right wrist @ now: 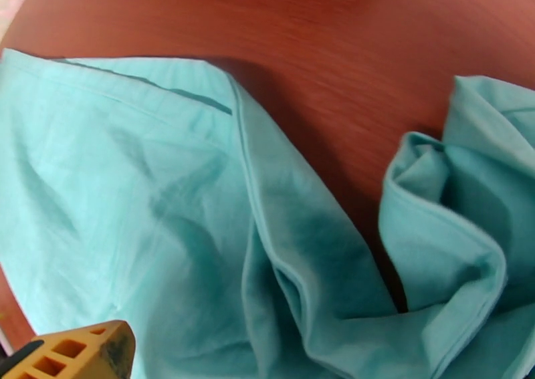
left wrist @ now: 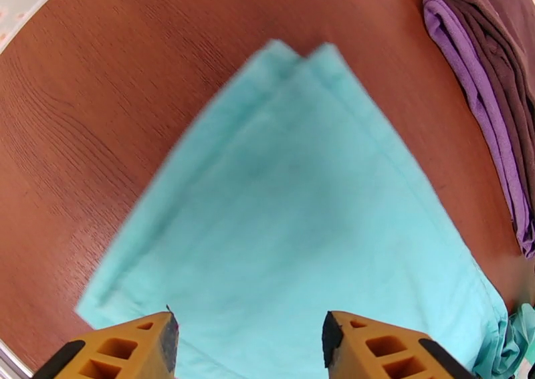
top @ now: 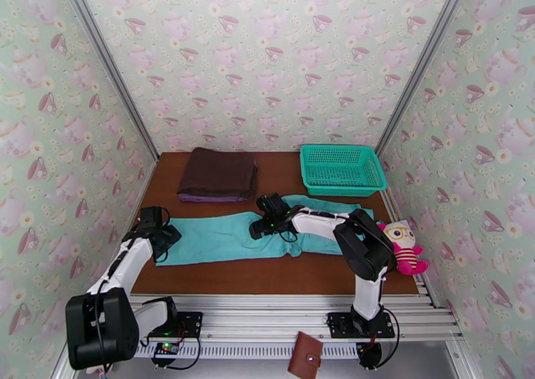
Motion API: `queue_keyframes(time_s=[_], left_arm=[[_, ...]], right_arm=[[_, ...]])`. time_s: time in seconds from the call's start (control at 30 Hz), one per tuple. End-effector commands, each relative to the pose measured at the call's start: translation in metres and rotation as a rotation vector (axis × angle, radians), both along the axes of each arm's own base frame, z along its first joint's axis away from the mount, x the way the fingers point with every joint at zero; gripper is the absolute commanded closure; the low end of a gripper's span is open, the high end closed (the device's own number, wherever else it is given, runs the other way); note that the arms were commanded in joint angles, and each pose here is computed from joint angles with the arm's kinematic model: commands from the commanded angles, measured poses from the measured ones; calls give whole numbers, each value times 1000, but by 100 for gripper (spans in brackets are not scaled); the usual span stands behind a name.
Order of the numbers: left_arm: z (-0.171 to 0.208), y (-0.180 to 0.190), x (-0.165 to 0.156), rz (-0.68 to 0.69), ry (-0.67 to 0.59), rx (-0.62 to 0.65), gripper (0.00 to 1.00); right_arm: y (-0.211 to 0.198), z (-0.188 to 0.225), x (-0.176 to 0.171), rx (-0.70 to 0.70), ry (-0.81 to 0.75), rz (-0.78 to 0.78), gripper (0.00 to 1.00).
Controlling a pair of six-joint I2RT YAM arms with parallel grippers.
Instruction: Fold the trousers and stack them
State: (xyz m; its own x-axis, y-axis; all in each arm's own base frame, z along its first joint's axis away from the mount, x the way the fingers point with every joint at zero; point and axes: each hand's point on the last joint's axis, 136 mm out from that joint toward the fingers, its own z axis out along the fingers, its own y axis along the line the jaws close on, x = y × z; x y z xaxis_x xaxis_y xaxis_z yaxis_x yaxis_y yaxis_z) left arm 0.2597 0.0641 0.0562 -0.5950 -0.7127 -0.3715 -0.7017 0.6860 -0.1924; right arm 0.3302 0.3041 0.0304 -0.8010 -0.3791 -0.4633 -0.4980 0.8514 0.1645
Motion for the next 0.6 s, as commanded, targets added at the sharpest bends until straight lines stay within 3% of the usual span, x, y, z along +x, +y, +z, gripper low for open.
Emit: queue_keyframes(time_s=[0.0, 0.27, 0.43, 0.57], left_arm=[[6, 12, 20, -33, -2, 63, 40], [8, 12, 93, -237, 7, 53, 42], [-2, -2, 123, -319, -17, 1, 50], [-5, -9, 132, -342, 8, 39, 52]], right_arm=[[-53, -12, -13, -207, 23, -53, 1], [-31, 50, -26, 65, -94, 8, 1], [-26, 53, -34, 111, -80, 38, 1], [-22, 46, -31, 132, -99, 41, 1]])
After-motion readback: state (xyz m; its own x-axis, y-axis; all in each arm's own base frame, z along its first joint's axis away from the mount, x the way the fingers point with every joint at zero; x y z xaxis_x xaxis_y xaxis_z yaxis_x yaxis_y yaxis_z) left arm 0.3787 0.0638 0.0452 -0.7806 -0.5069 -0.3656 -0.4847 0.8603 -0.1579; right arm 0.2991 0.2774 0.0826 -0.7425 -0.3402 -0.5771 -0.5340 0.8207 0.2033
